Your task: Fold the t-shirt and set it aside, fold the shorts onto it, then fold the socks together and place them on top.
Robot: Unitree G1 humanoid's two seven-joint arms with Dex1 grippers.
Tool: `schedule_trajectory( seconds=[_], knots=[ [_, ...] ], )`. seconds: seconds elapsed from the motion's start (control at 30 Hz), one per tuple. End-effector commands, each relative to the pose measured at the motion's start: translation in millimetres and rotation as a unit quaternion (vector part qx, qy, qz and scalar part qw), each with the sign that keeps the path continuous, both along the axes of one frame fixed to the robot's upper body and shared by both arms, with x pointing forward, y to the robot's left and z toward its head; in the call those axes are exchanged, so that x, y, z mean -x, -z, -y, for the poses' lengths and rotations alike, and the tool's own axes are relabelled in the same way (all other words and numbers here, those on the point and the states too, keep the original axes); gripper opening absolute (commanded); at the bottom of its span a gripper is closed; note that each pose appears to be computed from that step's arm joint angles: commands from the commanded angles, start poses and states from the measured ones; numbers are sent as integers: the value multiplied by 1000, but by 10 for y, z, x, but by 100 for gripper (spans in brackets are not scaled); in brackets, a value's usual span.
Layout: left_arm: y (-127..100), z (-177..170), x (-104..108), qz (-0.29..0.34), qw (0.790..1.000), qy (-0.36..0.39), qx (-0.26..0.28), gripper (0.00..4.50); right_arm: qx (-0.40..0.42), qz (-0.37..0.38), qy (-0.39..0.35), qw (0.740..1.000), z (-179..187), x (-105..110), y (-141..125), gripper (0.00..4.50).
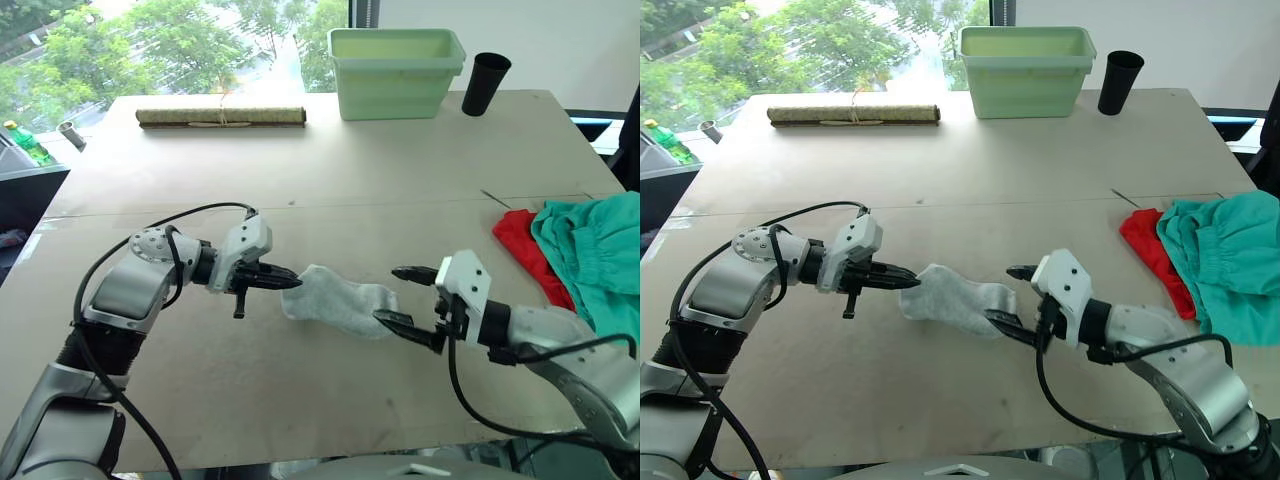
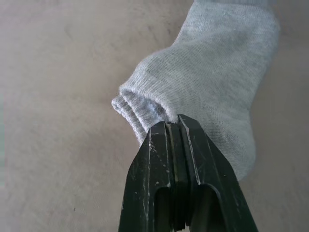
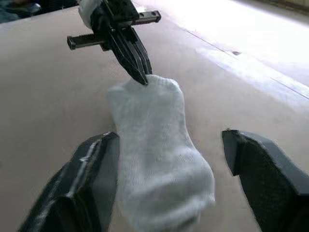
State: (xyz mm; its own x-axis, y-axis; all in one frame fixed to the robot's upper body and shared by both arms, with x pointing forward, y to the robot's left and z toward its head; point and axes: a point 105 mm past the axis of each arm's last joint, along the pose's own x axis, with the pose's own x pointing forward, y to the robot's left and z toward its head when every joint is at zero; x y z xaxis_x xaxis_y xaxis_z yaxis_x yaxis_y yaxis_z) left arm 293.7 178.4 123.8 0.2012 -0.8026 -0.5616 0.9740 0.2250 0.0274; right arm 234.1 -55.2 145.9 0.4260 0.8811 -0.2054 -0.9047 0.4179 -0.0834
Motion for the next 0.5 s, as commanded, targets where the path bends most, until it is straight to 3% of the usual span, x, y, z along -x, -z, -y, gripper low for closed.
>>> schedule_trajectory(
  seconds=[0.03,0.1,0.13,0.17,0.23,0.3,0.37,0.43,0.5],
  knots=[
    [46,-48,-9,11,1000,-4,-22,0,26,-32,-14,999,-120,-48,173,182],
    [123,-108,-24,11,999,-17,-42,0,41,-37,-23,998,-172,-60,261,89],
    [149,-150,-66,26,998,-27,-53,0,49,-43,-20,998,-186,-81,320,71],
    [166,-175,-92,37,997,-33,-61,0,54,-47,-17,997,-192,-91,362,4],
    [52,-161,-170,45,997,-59,-25,0,101,-47,-18,994,-171,-106,563,4],
    [-252,-20,-185,21,992,-90,92,0,118,-52,-16,992,-147,-96,662,4],
    [-435,163,-2,-35,982,-68,175,0,120,-53,-19,991,-135,-76,682,4],
    [-315,357,116,-61,978,-68,189,0,124,-49,-19,991,-118,-79,696,4],
    [-55,472,188,-60,983,-74,156,0,128,-45,-19,991,-103,-85,704,4]
  ],
)
